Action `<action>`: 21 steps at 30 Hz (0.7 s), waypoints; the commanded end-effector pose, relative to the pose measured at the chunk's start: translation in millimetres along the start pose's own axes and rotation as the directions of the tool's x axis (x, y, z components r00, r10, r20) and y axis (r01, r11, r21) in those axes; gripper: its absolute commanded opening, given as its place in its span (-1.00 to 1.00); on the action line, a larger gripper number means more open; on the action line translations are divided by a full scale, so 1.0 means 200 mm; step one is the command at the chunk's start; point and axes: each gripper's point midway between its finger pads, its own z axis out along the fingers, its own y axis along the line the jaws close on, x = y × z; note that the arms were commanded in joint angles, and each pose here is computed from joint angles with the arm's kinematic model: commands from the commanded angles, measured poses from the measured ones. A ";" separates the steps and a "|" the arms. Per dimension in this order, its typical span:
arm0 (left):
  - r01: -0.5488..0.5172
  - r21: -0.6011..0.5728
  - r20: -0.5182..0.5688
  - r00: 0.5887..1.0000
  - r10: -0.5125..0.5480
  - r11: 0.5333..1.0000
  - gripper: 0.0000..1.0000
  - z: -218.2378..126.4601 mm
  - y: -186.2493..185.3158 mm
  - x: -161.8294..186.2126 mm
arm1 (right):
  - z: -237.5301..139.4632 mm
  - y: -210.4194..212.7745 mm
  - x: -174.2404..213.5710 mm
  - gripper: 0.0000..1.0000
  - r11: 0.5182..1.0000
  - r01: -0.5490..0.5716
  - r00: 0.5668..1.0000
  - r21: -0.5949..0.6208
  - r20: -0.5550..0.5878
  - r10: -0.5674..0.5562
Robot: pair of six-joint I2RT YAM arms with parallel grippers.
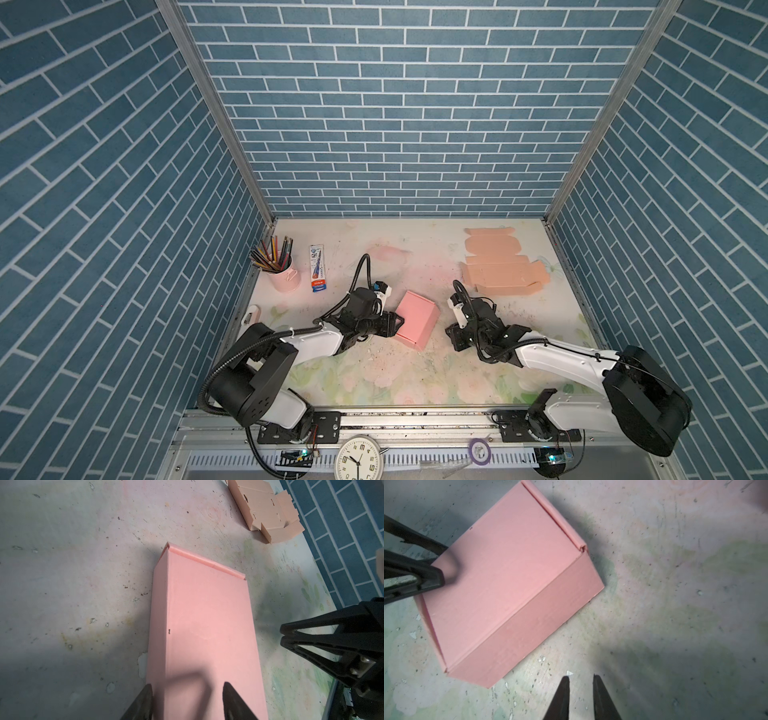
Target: Fold the paper box
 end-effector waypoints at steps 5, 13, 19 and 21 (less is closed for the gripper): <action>0.010 0.023 -0.018 1.000 -0.010 1.000 0.09 -0.02 -0.03 0.07 | 0.05 0.07 0.04 -0.60 0.999 -0.021 0.999 -0.041 -0.029 0.020; 0.012 0.042 -0.031 0.999 -0.010 0.999 0.10 -0.02 -0.07 0.12 | 0.09 0.13 0.02 -0.64 0.998 -0.007 0.999 -0.069 -0.038 0.004; 0.017 0.052 -0.032 0.999 -0.015 0.999 0.10 -0.03 -0.09 0.14 | 0.13 0.15 0.03 -0.66 0.997 -0.003 0.999 -0.078 -0.050 0.000; 0.017 0.056 -0.035 0.999 -0.016 0.998 0.10 -0.03 -0.11 0.16 | 0.13 0.16 0.02 -0.65 0.997 0.000 0.999 -0.083 -0.050 -0.004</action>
